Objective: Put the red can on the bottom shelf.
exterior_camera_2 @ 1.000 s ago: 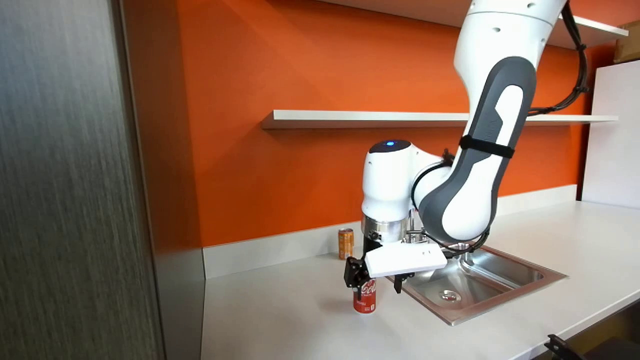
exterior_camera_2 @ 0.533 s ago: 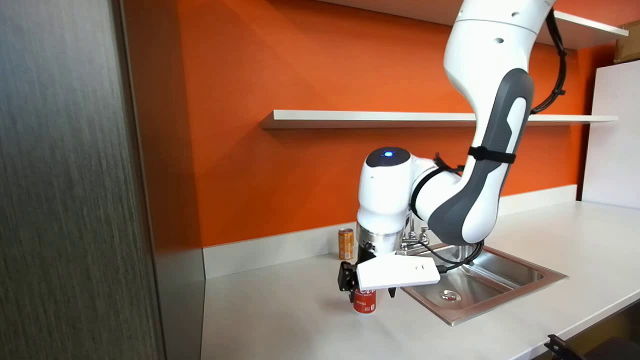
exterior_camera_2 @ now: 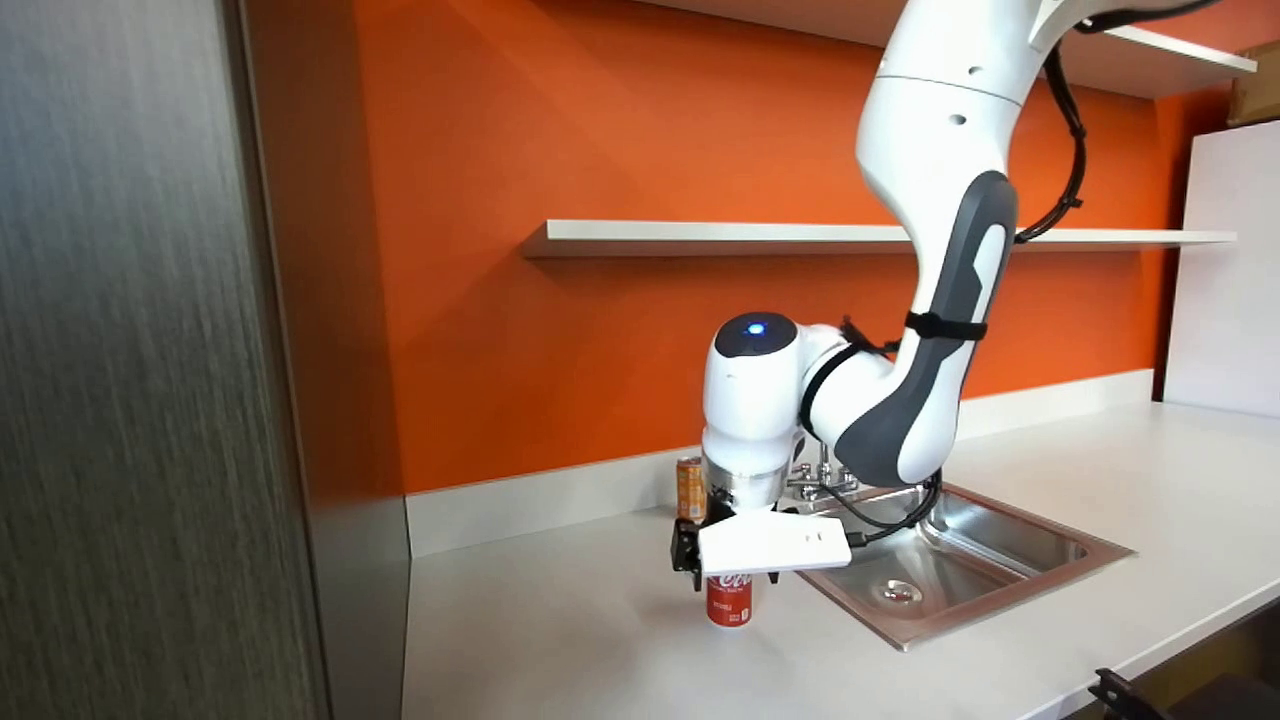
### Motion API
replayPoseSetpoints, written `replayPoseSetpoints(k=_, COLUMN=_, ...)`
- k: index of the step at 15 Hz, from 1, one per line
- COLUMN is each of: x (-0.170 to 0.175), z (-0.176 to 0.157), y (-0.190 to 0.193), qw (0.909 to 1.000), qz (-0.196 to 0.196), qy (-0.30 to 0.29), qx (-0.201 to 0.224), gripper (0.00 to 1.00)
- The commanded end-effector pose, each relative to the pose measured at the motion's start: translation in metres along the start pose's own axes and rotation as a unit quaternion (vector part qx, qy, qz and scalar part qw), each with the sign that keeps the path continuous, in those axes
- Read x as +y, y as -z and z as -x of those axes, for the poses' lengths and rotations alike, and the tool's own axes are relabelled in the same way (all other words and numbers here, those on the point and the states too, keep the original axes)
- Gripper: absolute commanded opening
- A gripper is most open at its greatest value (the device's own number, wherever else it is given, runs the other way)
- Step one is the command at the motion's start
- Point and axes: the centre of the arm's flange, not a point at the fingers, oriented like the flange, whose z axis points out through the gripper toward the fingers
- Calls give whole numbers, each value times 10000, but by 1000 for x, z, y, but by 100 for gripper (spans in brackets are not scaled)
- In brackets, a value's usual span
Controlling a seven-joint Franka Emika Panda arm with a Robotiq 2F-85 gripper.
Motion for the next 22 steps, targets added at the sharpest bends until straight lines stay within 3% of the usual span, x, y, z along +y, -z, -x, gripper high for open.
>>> replayPoseSetpoints(k=1, x=-5, z=-10, y=-21, qw=9998, qz=128, qy=-80, qx=139, gripper=100)
replayPoseSetpoints(k=6, x=-7, z=-21, y=-27, qw=9997, qz=166, qy=-111, qx=156, gripper=100)
replayPoseSetpoints(k=7, x=-7, z=-23, y=-28, qw=9996, qz=166, qy=-127, qx=166, gripper=75)
replayPoseSetpoints(k=8, x=-8, z=-21, y=-29, qw=9996, qz=170, qy=-131, qx=184, gripper=74)
replayPoseSetpoints(k=11, x=-8, z=-18, y=-32, qw=9995, qz=167, qy=-153, qx=203, gripper=49)
replayPoseSetpoints(k=13, x=-9, z=-19, y=-33, qw=9995, qz=158, qy=-180, qx=217, gripper=39)
replayPoseSetpoints(k=22, x=-5, z=-19, y=-11, qw=9998, qz=137, qy=-84, qx=68, gripper=39)
